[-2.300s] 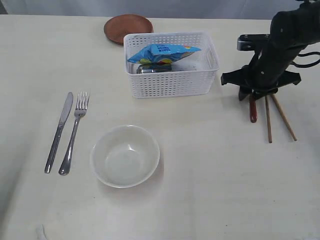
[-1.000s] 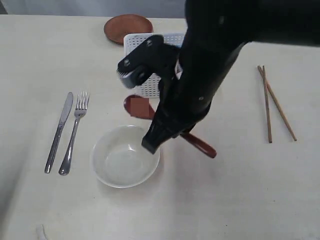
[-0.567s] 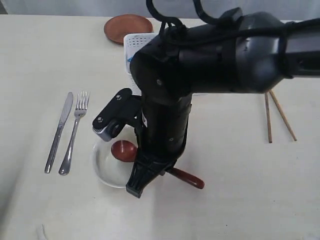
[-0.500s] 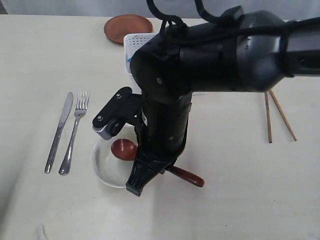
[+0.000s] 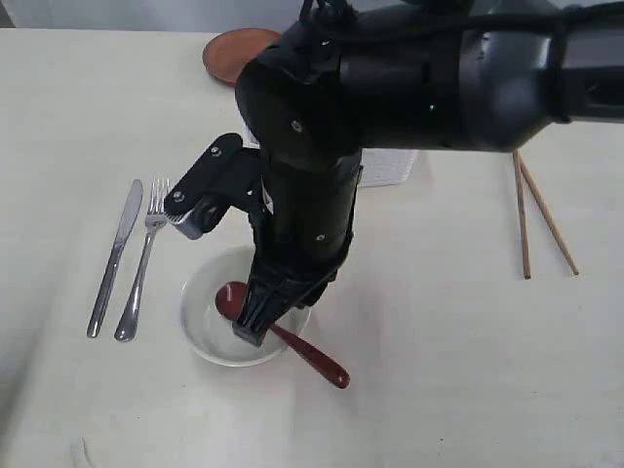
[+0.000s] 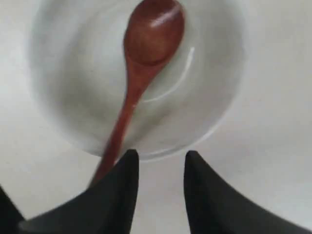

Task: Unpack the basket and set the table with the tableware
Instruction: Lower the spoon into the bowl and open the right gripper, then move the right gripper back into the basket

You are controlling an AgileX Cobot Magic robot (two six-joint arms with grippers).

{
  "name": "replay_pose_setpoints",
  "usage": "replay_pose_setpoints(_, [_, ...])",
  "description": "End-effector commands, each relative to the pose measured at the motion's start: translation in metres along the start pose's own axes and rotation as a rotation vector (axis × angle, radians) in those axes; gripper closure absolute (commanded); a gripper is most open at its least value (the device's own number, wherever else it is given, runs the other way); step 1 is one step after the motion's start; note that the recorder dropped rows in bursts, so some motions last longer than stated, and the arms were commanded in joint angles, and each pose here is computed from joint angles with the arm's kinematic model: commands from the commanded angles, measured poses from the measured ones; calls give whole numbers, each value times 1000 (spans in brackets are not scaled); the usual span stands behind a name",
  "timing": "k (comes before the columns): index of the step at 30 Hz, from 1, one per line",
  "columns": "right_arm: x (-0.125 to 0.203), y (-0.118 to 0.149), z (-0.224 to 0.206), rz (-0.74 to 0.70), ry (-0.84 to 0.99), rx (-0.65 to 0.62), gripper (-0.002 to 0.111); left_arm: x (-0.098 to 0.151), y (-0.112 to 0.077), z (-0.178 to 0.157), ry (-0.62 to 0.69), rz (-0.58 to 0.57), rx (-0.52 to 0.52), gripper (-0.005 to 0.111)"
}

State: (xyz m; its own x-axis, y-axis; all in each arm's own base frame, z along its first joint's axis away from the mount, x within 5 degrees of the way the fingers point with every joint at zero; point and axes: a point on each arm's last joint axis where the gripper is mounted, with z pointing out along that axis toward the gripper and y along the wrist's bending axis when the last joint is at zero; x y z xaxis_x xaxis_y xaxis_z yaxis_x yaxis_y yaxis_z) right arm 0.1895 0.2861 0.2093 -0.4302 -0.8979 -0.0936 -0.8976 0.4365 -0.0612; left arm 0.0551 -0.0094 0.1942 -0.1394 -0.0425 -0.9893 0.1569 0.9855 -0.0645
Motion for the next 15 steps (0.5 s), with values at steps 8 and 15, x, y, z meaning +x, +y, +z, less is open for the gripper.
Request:
replay_pose_setpoints(8, [8, -129, -71, 400, -213, 339, 77, 0, 0, 0, -7, -3, 2, 107])
replay_pose_setpoints(15, [13, -179, -78, 314, -444, 360, 77, 0, 0, 0, -7, -3, 2, 107])
